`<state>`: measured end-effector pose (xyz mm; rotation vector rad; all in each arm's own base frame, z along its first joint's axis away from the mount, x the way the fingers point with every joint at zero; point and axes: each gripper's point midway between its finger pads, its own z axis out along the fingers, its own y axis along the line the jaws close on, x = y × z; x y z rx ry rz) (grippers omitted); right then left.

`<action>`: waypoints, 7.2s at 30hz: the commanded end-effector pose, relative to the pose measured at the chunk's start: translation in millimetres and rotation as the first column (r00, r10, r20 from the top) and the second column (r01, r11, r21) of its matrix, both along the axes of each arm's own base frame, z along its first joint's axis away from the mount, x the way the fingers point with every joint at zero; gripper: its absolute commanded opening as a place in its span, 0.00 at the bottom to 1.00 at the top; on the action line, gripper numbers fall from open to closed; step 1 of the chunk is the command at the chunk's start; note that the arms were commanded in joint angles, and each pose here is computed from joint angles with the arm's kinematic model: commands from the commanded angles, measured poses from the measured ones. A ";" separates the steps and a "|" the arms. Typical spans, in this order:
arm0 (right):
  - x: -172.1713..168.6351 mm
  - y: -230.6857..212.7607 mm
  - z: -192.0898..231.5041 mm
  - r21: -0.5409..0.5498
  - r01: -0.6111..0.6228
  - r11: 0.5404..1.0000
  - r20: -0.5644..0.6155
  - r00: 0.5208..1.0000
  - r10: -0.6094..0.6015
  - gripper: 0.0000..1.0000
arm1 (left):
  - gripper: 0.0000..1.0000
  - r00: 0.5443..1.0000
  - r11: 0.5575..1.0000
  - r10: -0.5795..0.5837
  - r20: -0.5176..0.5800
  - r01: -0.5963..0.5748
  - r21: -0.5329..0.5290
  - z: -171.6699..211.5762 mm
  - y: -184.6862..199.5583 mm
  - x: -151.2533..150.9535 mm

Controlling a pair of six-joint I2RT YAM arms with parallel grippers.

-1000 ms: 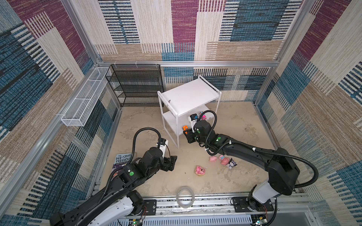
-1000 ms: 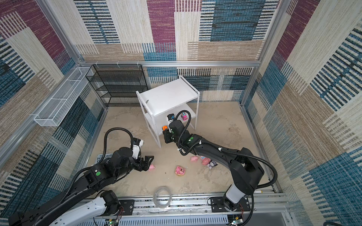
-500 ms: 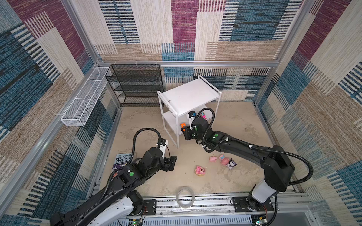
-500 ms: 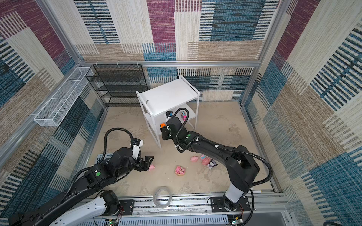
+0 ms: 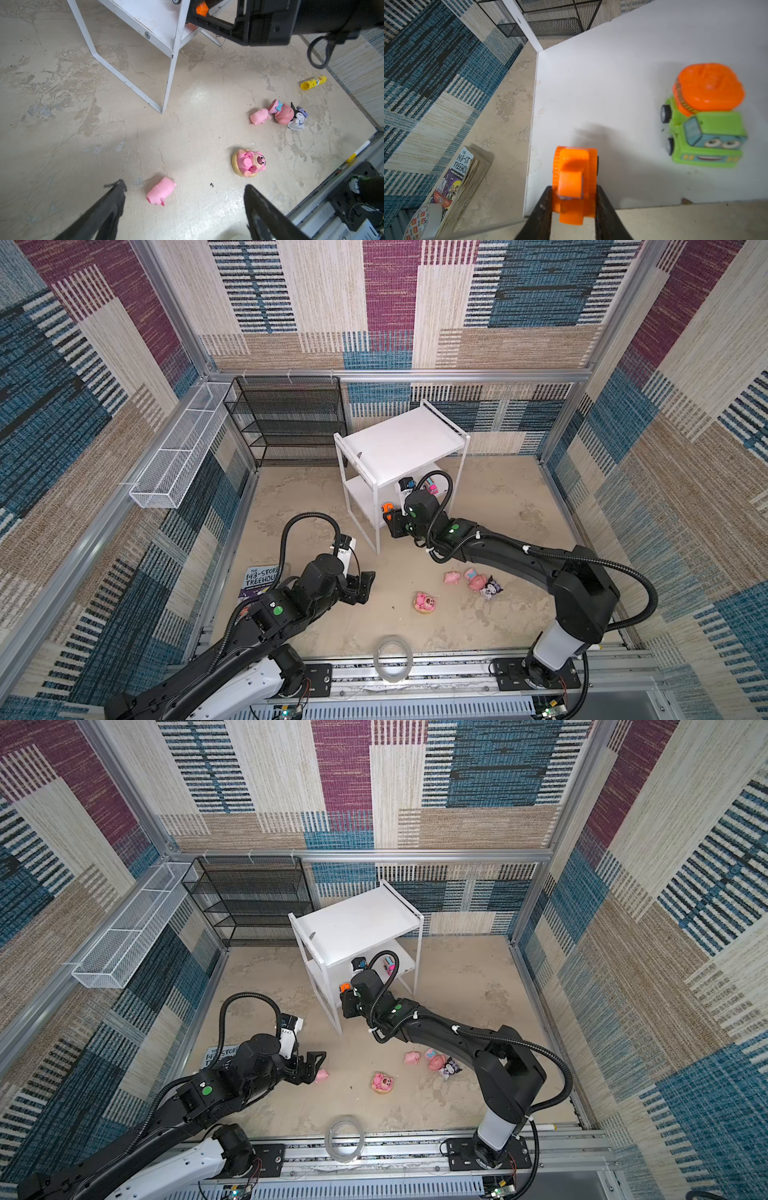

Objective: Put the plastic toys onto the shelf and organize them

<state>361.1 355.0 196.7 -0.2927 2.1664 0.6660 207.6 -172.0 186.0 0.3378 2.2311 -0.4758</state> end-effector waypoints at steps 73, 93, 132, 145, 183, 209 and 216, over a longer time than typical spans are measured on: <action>-139.1 -74.7 -32.0 0.010 -0.232 0.973 0.002 0.973 0.232 0.76 | 0.76 0.891 0.967 0.131 -0.434 -0.018 0.255 -137.0 -1.9 -4.6; -146.6 -84.1 -43.3 0.021 -0.222 0.975 -0.006 0.975 0.223 0.76 | 0.66 0.774 0.990 -0.076 -0.629 0.132 0.043 -129.6 -62.4 -25.8; -158.3 -100.2 -59.8 0.017 -0.195 0.981 -0.059 0.979 0.196 0.76 | 0.19 0.788 0.932 -0.158 -0.595 0.319 0.174 -140.0 -68.0 -23.8; -192.5 -107.6 -96.4 -0.002 -0.285 0.958 -0.166 0.945 0.281 0.78 | 0.22 0.780 0.977 -0.214 -0.588 0.176 -0.122 -133.2 -72.8 -51.7; -161.2 -141.1 -104.7 -0.155 0.073 0.985 -0.276 0.954 -0.114 0.91 | 0.75 0.863 0.993 0.020 -0.505 -0.078 -0.093 -94.6 2.8 -9.7; -171.9 -284.5 -123.6 -0.131 0.739 0.661 -0.525 0.514 -0.678 0.91 | 0.86 0.919 0.983 -0.109 -0.379 0.042 -0.180 -53.6 -17.8 -10.9; -158.8 -257.3 -141.6 -0.034 0.684 0.729 -0.570 0.586 -0.576 0.90 | 0.86 0.922 0.981 -0.116 -0.370 0.048 -0.190 -52.5 -19.2 -10.3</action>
